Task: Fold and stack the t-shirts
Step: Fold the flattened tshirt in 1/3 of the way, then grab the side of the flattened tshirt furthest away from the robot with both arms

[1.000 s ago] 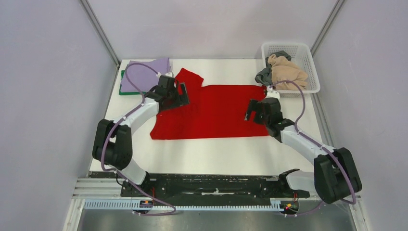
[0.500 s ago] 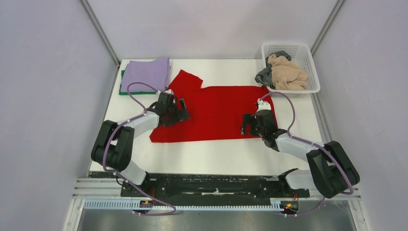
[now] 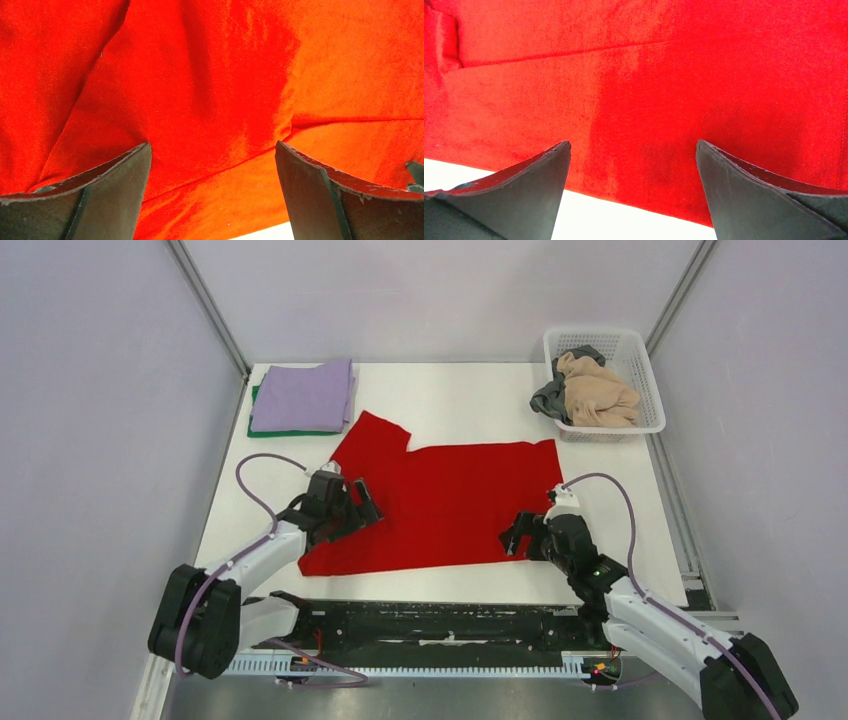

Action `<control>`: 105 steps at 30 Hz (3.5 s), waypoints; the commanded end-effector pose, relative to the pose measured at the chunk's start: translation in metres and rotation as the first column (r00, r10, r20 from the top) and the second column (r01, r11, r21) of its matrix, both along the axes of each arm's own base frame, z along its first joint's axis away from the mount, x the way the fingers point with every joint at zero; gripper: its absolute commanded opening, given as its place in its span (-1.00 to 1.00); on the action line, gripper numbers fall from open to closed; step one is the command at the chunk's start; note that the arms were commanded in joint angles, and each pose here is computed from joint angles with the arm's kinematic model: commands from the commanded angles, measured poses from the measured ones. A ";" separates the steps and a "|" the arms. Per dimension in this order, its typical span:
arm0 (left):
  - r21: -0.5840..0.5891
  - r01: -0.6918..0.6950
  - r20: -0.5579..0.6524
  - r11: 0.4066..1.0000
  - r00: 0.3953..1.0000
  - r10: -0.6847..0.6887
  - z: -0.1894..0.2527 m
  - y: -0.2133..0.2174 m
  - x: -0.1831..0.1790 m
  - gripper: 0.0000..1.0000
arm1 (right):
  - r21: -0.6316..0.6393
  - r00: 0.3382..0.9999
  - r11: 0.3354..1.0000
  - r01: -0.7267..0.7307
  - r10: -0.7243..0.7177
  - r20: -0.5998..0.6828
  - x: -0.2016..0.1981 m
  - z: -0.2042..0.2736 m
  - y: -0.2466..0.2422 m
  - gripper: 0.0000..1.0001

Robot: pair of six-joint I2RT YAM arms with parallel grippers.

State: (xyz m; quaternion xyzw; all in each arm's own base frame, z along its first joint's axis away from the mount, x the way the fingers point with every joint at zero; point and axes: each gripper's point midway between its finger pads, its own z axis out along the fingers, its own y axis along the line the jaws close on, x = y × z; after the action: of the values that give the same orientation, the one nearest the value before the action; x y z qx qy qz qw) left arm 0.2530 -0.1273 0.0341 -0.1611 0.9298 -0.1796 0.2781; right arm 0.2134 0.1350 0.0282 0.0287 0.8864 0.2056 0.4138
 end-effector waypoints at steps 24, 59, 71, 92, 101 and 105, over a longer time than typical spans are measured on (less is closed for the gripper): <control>0.054 -0.136 -0.160 0.989 0.977 0.143 -0.022 0.036 -0.079 0.99 | 0.016 0.784 0.985 -0.172 0.147 -0.603 -0.159 -0.055 -0.017 0.96; 0.403 -0.208 0.058 0.891 0.978 0.202 0.069 0.032 0.221 0.99 | -0.148 0.972 0.963 0.226 -0.213 0.097 0.096 0.077 -0.045 0.96; 0.496 -0.177 -0.024 0.850 0.976 0.217 0.012 0.039 0.269 0.38 | -0.240 0.969 0.940 0.242 -0.221 0.112 0.098 0.068 -0.066 0.96; 0.456 -0.178 -0.141 0.872 0.953 0.268 -0.012 0.035 0.231 -0.73 | -0.306 0.950 0.899 0.313 -0.293 0.111 0.085 0.065 -0.092 0.96; 0.413 -0.151 -0.073 0.898 0.978 0.198 0.024 0.032 0.223 -0.96 | -0.331 0.913 0.855 0.400 -0.405 0.056 0.109 0.057 -0.104 0.96; 0.342 -0.139 -0.031 0.929 0.987 0.159 0.037 0.022 0.212 -0.96 | -0.368 0.889 0.820 0.439 -0.455 0.045 0.137 0.050 -0.109 0.96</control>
State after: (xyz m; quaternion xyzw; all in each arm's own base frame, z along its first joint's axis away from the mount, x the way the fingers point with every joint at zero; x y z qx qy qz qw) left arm 0.4592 -0.0919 0.0249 -0.2009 0.9500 0.0705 0.2283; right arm 0.3123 0.0336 0.0614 0.1213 0.9065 -0.0427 0.4022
